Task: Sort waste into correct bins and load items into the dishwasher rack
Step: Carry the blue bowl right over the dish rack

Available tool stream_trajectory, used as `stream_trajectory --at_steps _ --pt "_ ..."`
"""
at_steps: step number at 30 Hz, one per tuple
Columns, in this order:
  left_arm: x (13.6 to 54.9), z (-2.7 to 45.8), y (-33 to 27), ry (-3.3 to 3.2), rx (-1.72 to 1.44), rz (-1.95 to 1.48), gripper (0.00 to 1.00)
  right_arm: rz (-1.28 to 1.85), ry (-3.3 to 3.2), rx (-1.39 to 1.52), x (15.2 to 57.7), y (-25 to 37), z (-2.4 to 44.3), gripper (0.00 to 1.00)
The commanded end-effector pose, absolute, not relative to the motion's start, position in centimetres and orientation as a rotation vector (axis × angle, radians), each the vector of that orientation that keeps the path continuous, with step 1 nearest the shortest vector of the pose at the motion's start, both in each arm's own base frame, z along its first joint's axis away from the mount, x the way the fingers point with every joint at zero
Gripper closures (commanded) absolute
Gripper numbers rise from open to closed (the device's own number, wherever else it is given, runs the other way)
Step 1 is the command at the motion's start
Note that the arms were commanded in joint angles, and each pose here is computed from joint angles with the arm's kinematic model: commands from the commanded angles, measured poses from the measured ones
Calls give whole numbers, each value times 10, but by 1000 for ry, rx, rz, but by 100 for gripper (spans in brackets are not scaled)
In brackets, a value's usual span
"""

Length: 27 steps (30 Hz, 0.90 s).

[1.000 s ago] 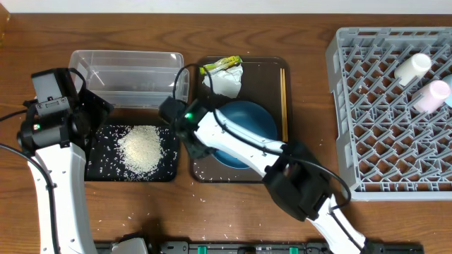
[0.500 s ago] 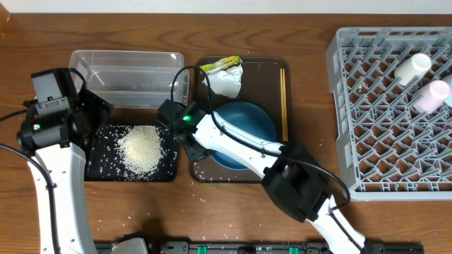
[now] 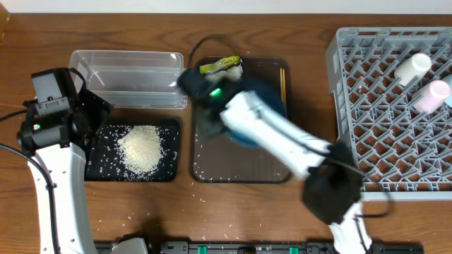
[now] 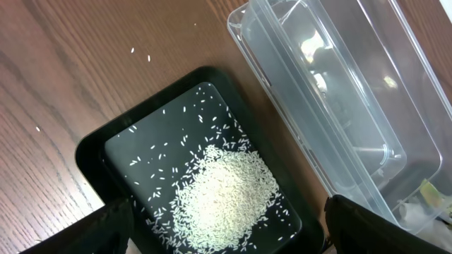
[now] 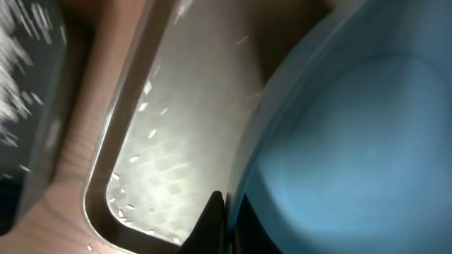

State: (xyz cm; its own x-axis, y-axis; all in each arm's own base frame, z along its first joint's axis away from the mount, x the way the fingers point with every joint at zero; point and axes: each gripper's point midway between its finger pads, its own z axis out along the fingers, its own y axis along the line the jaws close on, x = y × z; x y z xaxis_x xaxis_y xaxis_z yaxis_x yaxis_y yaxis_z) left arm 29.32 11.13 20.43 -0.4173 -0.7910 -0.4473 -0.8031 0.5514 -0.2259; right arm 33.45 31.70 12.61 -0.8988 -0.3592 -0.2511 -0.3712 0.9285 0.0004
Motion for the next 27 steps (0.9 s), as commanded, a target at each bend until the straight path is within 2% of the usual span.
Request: stream_trajectory --at_steps 1,7,10,19,27 --pt "294 208 113 2261 -1303 28 11 156 2657 -420 372 269 216 99" --pt "293 208 113 2261 -1303 28 11 297 2511 -199 401 172 296 99" --pt "293 208 113 2261 -1303 28 11 408 2466 -162 409 136 314 99" --pt "293 208 113 2261 -1304 28 11 771 2298 -165 440 60 327 99" --pt "294 208 113 2261 -1304 28 11 1223 2023 -281 466 47 334 99"
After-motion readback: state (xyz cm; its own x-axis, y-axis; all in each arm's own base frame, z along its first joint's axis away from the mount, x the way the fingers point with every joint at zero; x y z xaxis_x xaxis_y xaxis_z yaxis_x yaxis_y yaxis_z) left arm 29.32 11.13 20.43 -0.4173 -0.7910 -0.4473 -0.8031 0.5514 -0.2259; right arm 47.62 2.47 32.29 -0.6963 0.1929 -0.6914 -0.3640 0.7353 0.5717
